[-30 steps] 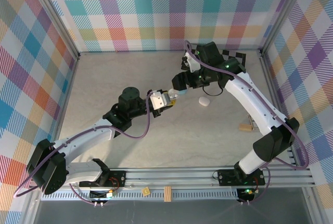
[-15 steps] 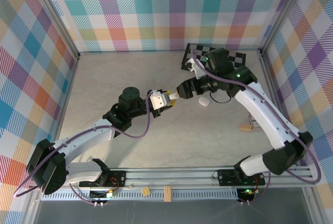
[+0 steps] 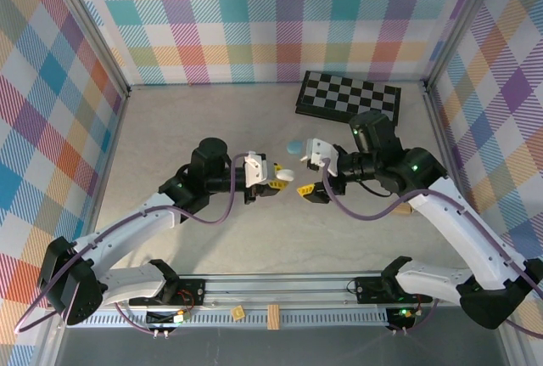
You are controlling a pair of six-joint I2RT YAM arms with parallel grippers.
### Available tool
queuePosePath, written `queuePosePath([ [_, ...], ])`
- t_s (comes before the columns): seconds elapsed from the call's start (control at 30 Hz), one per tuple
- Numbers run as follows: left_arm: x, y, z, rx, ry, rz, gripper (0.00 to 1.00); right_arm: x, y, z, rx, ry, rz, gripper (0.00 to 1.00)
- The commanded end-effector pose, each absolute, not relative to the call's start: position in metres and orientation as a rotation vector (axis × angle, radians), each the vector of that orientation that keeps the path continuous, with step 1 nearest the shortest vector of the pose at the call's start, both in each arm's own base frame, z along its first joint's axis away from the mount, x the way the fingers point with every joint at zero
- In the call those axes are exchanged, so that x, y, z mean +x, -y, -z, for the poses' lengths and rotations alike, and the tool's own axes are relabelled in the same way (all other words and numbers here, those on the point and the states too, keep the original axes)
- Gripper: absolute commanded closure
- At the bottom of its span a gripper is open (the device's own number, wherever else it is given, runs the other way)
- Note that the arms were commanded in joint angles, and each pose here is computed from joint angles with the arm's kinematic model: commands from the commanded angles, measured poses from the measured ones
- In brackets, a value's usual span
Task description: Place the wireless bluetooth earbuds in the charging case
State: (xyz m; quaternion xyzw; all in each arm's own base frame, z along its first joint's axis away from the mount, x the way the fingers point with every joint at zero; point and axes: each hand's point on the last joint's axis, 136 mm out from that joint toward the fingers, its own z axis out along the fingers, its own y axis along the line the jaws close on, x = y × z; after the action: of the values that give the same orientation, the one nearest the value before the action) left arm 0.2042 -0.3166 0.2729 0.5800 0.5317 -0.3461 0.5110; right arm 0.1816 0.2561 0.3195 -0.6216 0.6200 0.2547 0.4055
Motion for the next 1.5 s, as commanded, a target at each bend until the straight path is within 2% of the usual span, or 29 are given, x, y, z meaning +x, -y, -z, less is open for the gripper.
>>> queuePosePath([
  [0.0, 0.186, 0.318, -0.292, 1.431, -1.210, 0.913, 0.85, 0.182, -0.266, -0.325, -1.650, -1.433, -0.626, 0.36],
  [0.17, 0.185, 0.321, -0.298, 1.441, -1.189, 0.931, 0.84, 0.181, -0.278, -0.320, -1.685, -1.423, -0.679, 0.51],
  [0.27, 0.186, 0.321, -0.299, 1.439, -1.189, 0.926, 0.84, 0.181, -0.283, -0.317, -1.702, -1.420, -0.698, 0.54],
  [0.6, 0.188, 0.320, -0.293, 1.435, -1.217, 0.912, 0.82, 0.178, -0.287, -0.311, -1.704, -1.420, -0.743, 0.87],
  [0.67, 0.189, 0.320, -0.290, 1.433, -1.230, 0.912, 0.75, 0.176, -0.286, -0.309, -1.699, -1.429, -0.752, 0.89],
  [0.77, 0.191, 0.319, -0.285, 1.416, -1.258, 0.907, 0.59, 0.179, -0.284, -0.304, -1.660, -1.452, -0.742, 0.89],
  [0.93, 0.198, 0.310, -0.269, 1.333, -1.349, 0.865, 0.24, 0.201, -0.275, -0.282, -1.493, -1.599, -0.747, 0.88],
  [1.13, 0.217, 0.290, -0.232, 1.173, -1.495, 0.750, 0.15, 0.227, -0.268, -0.240, -1.206, -1.777, -0.876, 0.88],
  [1.3, 0.231, 0.274, -0.202, 1.065, -1.604, 0.659, 0.07, 0.259, -0.268, -0.194, -0.840, -2.004, -0.963, 0.88],
  [1.37, 0.233, 0.271, -0.194, 1.054, -1.627, 0.643, 0.00, 0.270, -0.269, -0.173, -0.719, -2.097, -0.986, 0.87],
  [1.47, 0.232, 0.269, -0.187, 1.054, -1.641, 0.635, 0.00, 0.278, -0.272, -0.141, -0.581, -2.226, -1.035, 0.88],
])
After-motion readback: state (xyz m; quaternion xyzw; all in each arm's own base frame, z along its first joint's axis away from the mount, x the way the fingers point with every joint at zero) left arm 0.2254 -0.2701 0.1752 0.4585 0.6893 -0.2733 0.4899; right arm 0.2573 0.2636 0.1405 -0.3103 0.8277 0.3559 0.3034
